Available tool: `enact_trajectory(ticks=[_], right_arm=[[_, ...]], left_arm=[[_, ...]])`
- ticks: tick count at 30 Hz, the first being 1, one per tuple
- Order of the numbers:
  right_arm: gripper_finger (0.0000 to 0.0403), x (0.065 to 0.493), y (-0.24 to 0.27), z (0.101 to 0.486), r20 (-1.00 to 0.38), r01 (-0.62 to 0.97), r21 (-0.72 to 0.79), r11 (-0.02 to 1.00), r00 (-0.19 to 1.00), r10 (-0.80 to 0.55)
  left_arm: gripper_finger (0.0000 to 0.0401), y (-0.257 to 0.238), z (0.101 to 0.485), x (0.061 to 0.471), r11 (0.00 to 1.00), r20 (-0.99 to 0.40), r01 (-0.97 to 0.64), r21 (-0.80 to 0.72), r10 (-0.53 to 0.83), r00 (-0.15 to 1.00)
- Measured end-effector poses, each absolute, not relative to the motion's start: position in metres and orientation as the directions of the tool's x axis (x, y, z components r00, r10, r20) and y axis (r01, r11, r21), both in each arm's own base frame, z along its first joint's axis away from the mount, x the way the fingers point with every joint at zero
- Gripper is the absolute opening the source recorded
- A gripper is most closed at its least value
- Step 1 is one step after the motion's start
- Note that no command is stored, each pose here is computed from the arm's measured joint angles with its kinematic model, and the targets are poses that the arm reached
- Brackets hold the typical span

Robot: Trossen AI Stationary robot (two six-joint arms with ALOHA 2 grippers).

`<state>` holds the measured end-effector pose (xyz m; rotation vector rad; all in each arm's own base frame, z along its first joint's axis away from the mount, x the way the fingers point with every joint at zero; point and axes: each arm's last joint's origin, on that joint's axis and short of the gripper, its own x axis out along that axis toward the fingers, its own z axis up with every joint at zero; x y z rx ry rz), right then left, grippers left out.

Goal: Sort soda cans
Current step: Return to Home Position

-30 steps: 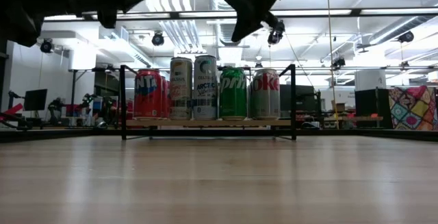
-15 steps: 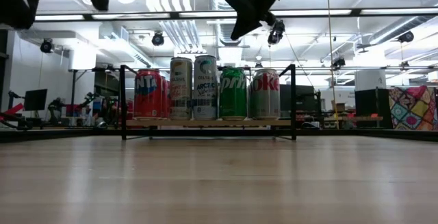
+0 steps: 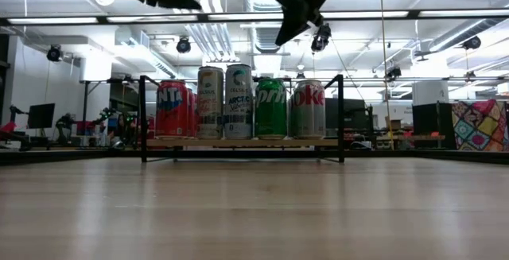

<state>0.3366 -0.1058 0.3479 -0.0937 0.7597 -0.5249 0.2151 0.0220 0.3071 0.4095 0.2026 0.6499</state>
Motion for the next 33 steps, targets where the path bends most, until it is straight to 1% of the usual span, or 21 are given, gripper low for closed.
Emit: enact_trajectory(ticks=[4, 7, 9, 12, 15, 17, 23, 28, 33], right_arm=[[0.0009, 0.324, -0.102, 0.356, -0.65, 0.415, -0.268, 0.87, 0.589, -0.481], [0.0009, 0.314, -0.099, 0.361, -0.657, 0.424, -0.255, 0.869, 0.583, -0.477], [0.0009, 0.307, -0.097, 0.365, -0.664, 0.419, -0.236, 0.877, 0.589, -0.46], [0.0009, 0.299, -0.093, 0.37, -0.662, 0.412, -0.202, 0.889, 0.611, -0.434], [0.0009, 0.293, -0.089, 0.373, -0.658, 0.407, -0.172, 0.897, 0.63, -0.412], [0.0009, 0.289, -0.086, 0.375, -0.656, 0.407, -0.165, 0.899, 0.636, -0.408], [0.0009, 0.281, -0.079, 0.371, -0.662, 0.408, -0.147, 0.901, 0.637, -0.396], [0.0009, 0.275, -0.078, 0.362, -0.676, 0.424, -0.131, 0.896, 0.623, -0.394], [0.0009, 0.272, -0.077, 0.356, -0.683, 0.426, -0.13, 0.895, 0.617, -0.392]], left_arm=[[0.0, 0.052, 0.319, 0.216, 0.753, -0.255, -0.393, 0.527, 0.582, 0.772], [0.0, 0.078, 0.328, 0.213, 0.76, -0.343, -0.327, 0.562, 0.574, 0.743], [0.0, 0.097, 0.332, 0.212, 0.771, -0.369, -0.3, 0.562, 0.559, 0.743], [0.0, 0.122, 0.334, 0.209, 0.808, -0.397, -0.248, 0.534, 0.498, 0.771], [0.0, 0.143, 0.329, 0.209, 0.856, -0.421, -0.19, 0.481, 0.415, 0.806], [0.0, 0.153, 0.324, 0.211, 0.876, -0.433, -0.175, 0.45, 0.385, 0.815], [0.0, 0.169, 0.305, 0.229, 0.907, -0.488, -0.185, 0.377, 0.364, 0.793], [0.0, 0.181, 0.297, 0.238, 0.889, -0.524, -0.229, 0.396, 0.424, 0.739], [0.0, 0.185, 0.294, 0.244, 0.891, -0.54, -0.219, 0.398, 0.42, 0.729]])
